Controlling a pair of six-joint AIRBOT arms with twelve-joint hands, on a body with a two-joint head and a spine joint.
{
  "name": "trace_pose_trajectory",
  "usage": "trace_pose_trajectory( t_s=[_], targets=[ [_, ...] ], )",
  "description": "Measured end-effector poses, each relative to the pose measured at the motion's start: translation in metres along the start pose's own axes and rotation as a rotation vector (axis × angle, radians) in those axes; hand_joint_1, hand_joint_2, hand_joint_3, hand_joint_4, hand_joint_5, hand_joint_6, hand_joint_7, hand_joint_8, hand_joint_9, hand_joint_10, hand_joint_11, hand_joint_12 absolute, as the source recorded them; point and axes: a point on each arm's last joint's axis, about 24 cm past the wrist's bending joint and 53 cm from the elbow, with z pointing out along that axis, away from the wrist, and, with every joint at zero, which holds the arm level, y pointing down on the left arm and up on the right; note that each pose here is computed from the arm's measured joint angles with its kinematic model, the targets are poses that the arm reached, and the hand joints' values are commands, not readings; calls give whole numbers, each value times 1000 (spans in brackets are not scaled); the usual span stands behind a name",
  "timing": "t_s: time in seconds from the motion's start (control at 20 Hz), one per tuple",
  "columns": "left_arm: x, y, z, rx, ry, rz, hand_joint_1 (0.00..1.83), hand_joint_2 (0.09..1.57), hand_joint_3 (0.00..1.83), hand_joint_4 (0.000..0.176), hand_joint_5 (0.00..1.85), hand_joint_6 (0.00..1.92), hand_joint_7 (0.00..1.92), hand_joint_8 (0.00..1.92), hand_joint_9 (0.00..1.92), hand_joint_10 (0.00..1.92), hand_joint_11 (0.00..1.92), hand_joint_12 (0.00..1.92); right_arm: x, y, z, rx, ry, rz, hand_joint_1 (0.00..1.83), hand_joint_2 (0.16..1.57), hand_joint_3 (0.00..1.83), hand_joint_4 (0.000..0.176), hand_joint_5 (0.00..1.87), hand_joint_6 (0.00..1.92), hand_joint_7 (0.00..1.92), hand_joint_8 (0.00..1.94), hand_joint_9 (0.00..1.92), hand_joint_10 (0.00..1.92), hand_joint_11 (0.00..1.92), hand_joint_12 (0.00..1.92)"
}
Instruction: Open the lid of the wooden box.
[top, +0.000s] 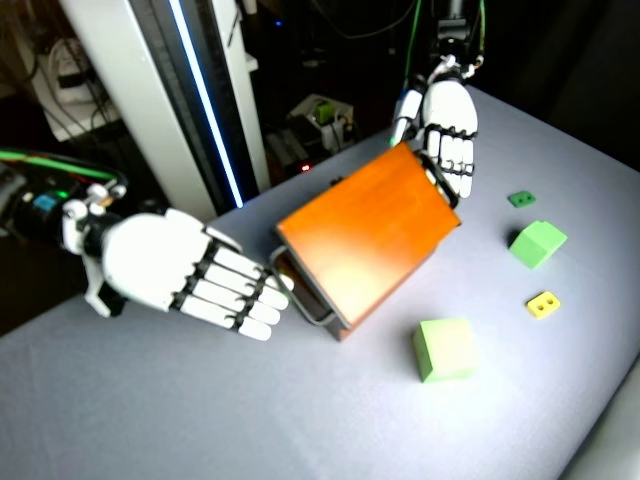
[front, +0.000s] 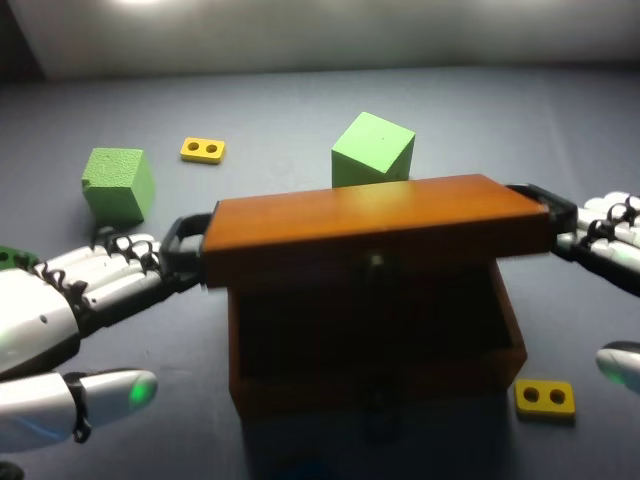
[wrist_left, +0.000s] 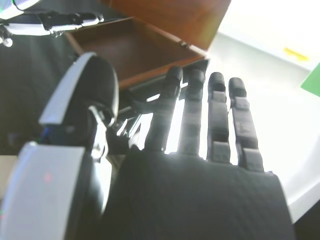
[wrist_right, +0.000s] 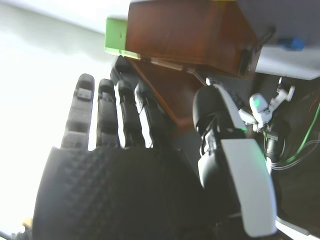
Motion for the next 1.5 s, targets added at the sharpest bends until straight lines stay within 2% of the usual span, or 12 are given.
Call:
trace_pose_trajectory(
  t_s=[0.05, 0.1, 0.4, 0.45, 0.55, 0.65, 0.8, 0.95, 1.2, 1.3, 1.45, 1.5],
  targets=[
    [-6, -2, 1, 5, -21, 13, 91, 1479, 0, 13, 16, 5, 0, 0, 0, 0, 0, 0, -3, 2, 0, -7, -13, 0, 348, 1416, 3, 0, 0, 0, 0, 0, 0, 0, 0, 0],
    [-16, -5, 3, 16, -52, 24, 73, 1474, 0, 1, 36, 10, 0, 0, 0, 0, 0, 0, -7, 2, 0, -14, -28, -2, 321, 1420, 5, 0, 0, 0, 0, 0, 0, 0, 0, 0],
    [-57, -21, 16, 87, -175, 76, 271, 1451, 0, 0, 104, 8, 0, 0, 0, 0, 13, 16, -37, -6, 1, -2, -146, 12, 308, 1413, 0, 0, 24, 6, 7, 1, 0, 0, 0, 0],
    [-60, -21, 19, 90, -185, 74, 265, 1446, 2, 0, 114, 6, 0, 0, 0, 0, 2, 212, -39, -4, 3, -11, -157, 12, 280, 1417, 2, 0, 11, 3, 1, 0, 0, 0, 0, 0],
    [-62, -22, 24, 98, -191, 76, 314, 1440, 0, 0, 129, 8, 0, 0, 0, 0, 0, 285, -40, 0, 4, -25, -166, 15, 253, 1421, 3, 0, 2, 1, 0, 0, 0, 0, 0, 0],
    [-67, -23, 29, 107, -204, 81, 321, 1433, 1, 4, 140, 5, 0, 0, 0, 0, 0, 81, -42, 0, 7, -29, -180, 20, 203, 1424, 5, 0, 0, 0, 0, 0, 0, 0, 0, 0],
    [-75, -24, 35, 115, -230, 84, 401, 1425, 3, 0, 216, 3, 37, 0, 0, 0, 0, 140, -51, -5, 10, -17, -214, 25, 290, 1412, 0, 0, 0, 0, 0, 0, 0, 0, 0, 0],
    [-78, -25, 38, 125, -243, 83, 411, 1439, 5, 0, 202, 0, 2, 0, 0, 0, 0, 0, -55, -2, 10, -31, -232, 27, 387, 1435, 4, 0, 0, 0, 0, 0, 0, 0, 0, 0],
    [-83, -36, 35, 165, -276, 78, 391, 1437, 0, 0, 104, 3, 0, 0, 0, 0, 12, 8, -66, 3, 6, -48, -272, 20, 475, 1459, 8, 0, 0, 0, 0, 0, 0, 0, 0, 0],
    [-84, -39, 32, 178, -292, 71, 334, 1474, 0, 0, 27, 0, 0, 0, 0, 0, 0, 240, -75, 6, 3, -55, -298, 15, 530, 1473, 9, 0, 0, 0, 0, 0, 0, 0, 0, 0],
    [-87, -45, 28, 197, -322, 74, 402, 1455, 0, 0, 12, 4, 0, 0, 0, 0, 0, 167, -88, 14, -3, -79, -332, -3, 341, 1456, 1, 9, 0, 0, 0, 0, 0, 0, 0, 0],
    [-89, -47, 27, 207, -333, 76, 436, 1446, 0, 0, 18, 4, 0, 0, 0, 0, 0, 33, -90, 16, -4, -83, -339, -4, 281, 1445, 0, 0, 0, 0, 0, 0, 0, 0, 0, 0]
  ],
)
